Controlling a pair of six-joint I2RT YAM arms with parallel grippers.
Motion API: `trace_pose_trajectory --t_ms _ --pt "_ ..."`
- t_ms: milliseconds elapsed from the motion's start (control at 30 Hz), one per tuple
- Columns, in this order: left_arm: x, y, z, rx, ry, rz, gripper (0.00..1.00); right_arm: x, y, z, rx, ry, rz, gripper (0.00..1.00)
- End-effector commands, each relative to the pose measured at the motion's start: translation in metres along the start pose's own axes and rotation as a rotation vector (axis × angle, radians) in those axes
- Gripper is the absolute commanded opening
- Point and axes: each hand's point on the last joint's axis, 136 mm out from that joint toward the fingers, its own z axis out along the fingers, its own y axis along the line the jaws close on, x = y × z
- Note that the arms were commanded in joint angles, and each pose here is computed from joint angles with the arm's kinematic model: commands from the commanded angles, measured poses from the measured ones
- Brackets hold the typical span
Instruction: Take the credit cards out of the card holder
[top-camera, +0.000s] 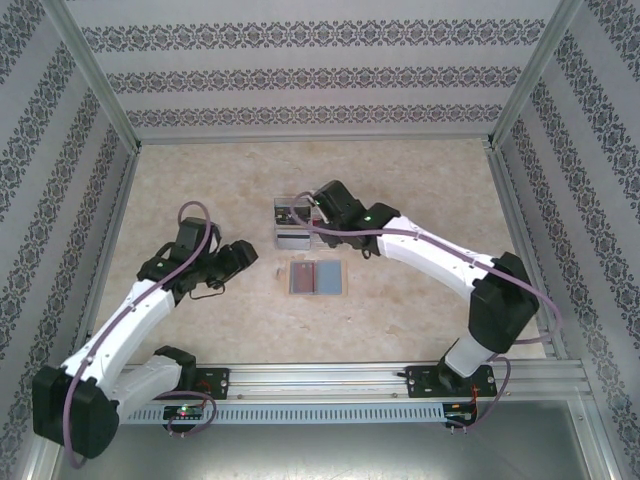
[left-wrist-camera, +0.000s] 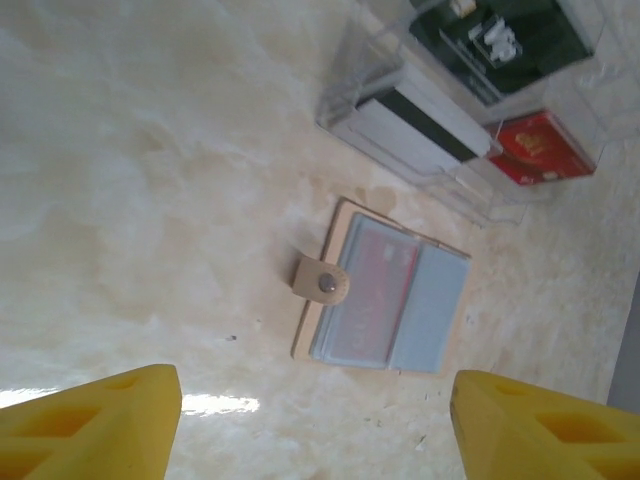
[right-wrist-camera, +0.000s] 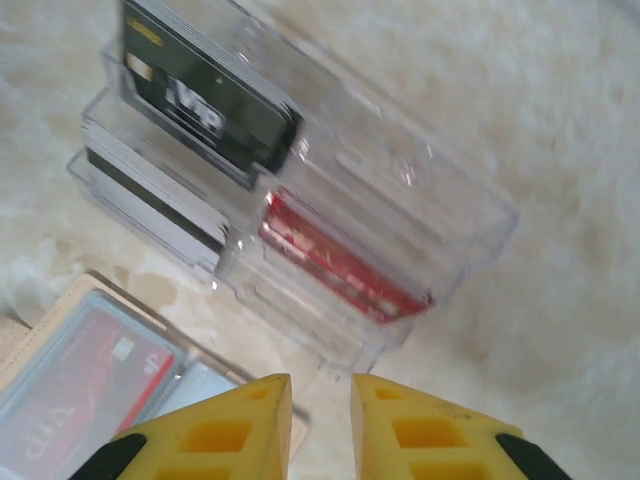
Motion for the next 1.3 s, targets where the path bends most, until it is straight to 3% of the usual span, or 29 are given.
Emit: trace_pose_trajectory --t_ms 0,167,367,667,867,1033,1267 --pt "0.001 -0.036 0.014 0.070 0.014 0.078 0.71 0.037 -0.003 -0.001 -0.079 0.076 0.325 0.23" --pt "0.025 -0.057 0.045 0.051 0.100 0.158 0.66 0.081 0.005 0.010 -0.216 0.158 0.603 0.17" --pt "0.050 -0.069 0.075 0.033 0.194 0.212 0.58 0.118 0.019 0.031 -0.257 0.235 0.713 0.15" --pt "0.071 -0.057 0.109 -0.047 0.289 0.238 0.52 0.137 0.030 0.053 -0.269 0.313 0.729 0.19" --pt "0.071 -0.046 0.116 -0.098 0.290 0.247 0.51 0.148 0.030 0.061 -0.247 0.347 0.719 0.19" --pt "0.074 -0.044 0.124 -0.101 0.312 0.246 0.48 0.157 0.034 0.068 -0.243 0.378 0.710 0.10" --pt "0.076 -0.033 0.130 -0.150 0.329 0.250 0.46 0.162 0.034 0.071 -0.238 0.392 0.706 0.09"
